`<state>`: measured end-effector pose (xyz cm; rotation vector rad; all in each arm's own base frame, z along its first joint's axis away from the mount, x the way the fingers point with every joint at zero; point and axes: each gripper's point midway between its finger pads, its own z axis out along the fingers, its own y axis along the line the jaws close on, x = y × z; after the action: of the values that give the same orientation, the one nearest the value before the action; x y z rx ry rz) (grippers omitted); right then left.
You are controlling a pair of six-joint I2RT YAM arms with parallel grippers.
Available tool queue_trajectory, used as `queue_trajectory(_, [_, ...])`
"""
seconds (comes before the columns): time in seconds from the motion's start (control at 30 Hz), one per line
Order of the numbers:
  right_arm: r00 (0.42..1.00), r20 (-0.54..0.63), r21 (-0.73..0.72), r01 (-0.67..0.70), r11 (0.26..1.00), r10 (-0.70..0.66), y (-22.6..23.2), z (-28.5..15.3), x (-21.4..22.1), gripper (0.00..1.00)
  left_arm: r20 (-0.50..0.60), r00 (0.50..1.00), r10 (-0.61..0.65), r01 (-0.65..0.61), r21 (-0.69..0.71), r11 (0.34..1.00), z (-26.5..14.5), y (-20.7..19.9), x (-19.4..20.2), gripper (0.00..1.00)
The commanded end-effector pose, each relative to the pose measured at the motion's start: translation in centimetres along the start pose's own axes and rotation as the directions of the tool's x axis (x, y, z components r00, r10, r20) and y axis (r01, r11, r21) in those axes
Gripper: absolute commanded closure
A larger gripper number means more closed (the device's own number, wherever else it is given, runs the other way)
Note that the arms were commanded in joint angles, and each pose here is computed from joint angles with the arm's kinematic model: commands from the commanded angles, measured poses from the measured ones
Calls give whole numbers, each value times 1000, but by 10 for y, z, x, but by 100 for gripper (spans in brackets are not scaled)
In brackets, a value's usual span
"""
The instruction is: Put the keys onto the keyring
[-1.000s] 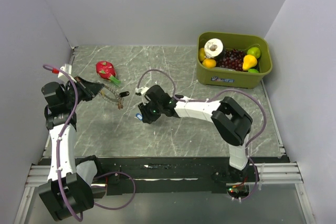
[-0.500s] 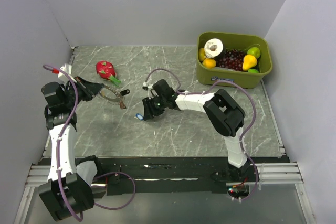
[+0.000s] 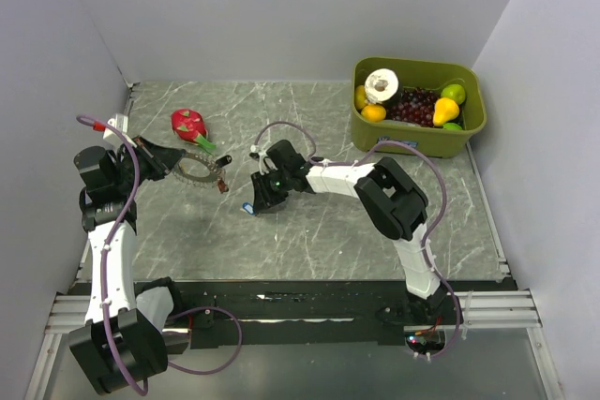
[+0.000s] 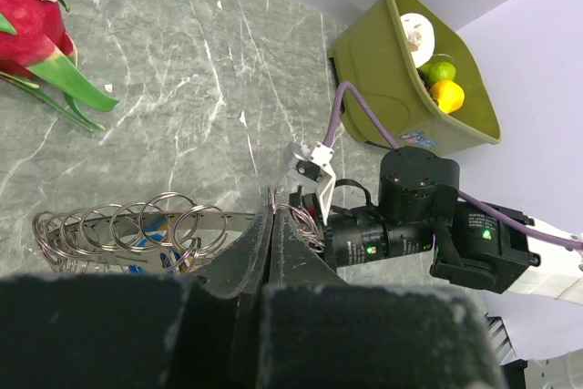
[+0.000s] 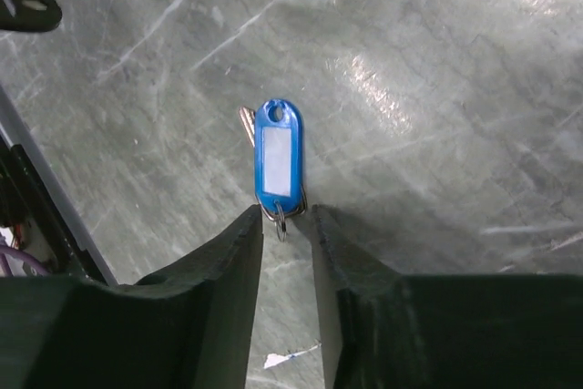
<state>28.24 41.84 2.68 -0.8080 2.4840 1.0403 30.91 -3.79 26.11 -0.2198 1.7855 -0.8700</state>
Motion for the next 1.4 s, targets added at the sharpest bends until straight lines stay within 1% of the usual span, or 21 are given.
queue_trajectory(0.0, [1000, -15, 1, 12, 1000, -12, 6, 7, 1, 69, 54, 994, 91, -94, 68, 993, -5, -24, -20, 99])
queue_trajectory(0.1, [1000, -25, 0, 13, 1000, -13, 7, 6, 2, 79, 54, 994, 91, -94, 66, 993, -5, -24, -21, 99])
queue_trajectory(0.17, [1000, -25, 0, 16, 1000, -16, 7, 4, 3, 80, 55, 994, 94, -97, 67, 993, -6, -24, -21, 99])
queue_trajectory(0.27, [999, -25, 1, 21, 1000, -21, 8, 0, 5, 90, 55, 994, 94, -97, 66, 993, -5, -25, -21, 99])
queue_trajectory(0.3, [999, -20, -3, 25, 1000, -25, 9, -1, 4, 98, 55, 994, 95, -99, 66, 993, -6, -24, -21, 99])
queue_trajectory(0.33, [999, -23, -4, 25, 1000, -25, 9, -1, 6, 100, 55, 994, 95, -99, 66, 993, -6, -25, -21, 99])
queue_trajectory(0.43, [999, 6, -5, 41, 999, -41, 14, -12, 2, 100, 53, 994, 99, -102, 67, 992, -6, -25, -21, 99])
queue_trajectory(0.57, [994, 91, -15, 62, 998, -60, 24, -44, -14, 100, 55, 992, 110, -114, 76, 991, -7, -28, -22, 99])
queue_trajectory(0.73, [985, 160, -9, 68, 998, -65, 20, -81, -27, 100, 45, 992, 119, -123, 103, 987, -6, -32, -20, 99])
queue_trajectory(0.83, [979, 196, -15, 63, 998, -59, 19, -104, -31, 100, 13, 988, 154, -154, 140, 978, 1, -43, -13, 99])
queue_trajectory(0.87, [972, 225, -21, 72, 997, -65, 23, -117, -38, 100, -1, 983, 185, -183, 146, 972, 4, -45, -10, 99])
queue_trajectory(0.9, [972, 229, -30, 70, 997, -61, 22, -122, -35, 100, -36, 983, 183, -176, 141, 974, 8, -44, -3, 99])
queue_trajectory(0.93, [967, 247, -24, 65, 998, -57, 18, -130, -39, 100, -49, 976, 214, -203, 160, 966, 13, -56, -1, 99])
queue_trajectory(0.97, [960, 272, -24, 72, 997, -63, 21, -141, -44, 100, -63, 964, 257, -243, 172, 955, 17, -59, 3, 99])
queue_trajectory(1.03, [955, 290, -26, 76, 997, -65, 20, -152, -43, 100, -119, 951, 286, -258, 206, 944, 25, -71, 17, 99])
queue_trajectory(1.07, [946, 317, -21, 85, 996, -74, 21, -163, -48, 100, -126, 941, 314, -285, 207, 936, 28, -72, 19, 99])
queue_trajectory(1.13, [948, 298, 13, 113, 993, -112, 17, -168, -47, 100, -148, 934, 324, -287, 228, 930, 32, -77, 25, 99])
queue_trajectory(1.27, [962, 254, 34, 93, 995, -99, 7, -158, -39, 100, -135, 938, 318, -281, 238, 930, 32, -80, 24, 99])
queue_trajectory(1.3, [967, 239, 31, 86, 996, -91, 5, -155, -34, 99, -132, 938, 319, -285, 228, 931, 32, -79, 23, 99])
queue_trajectory(1.33, [972, 224, 34, 72, 997, -78, 2, -152, -29, 93, -130, 938, 321, -289, 218, 932, 32, -77, 23, 99])
queue_trajectory(1.37, [977, 206, 32, 58, 998, -64, -1, -147, -23, 82, -126, 938, 323, -293, 209, 933, 31, -76, 23, 99])
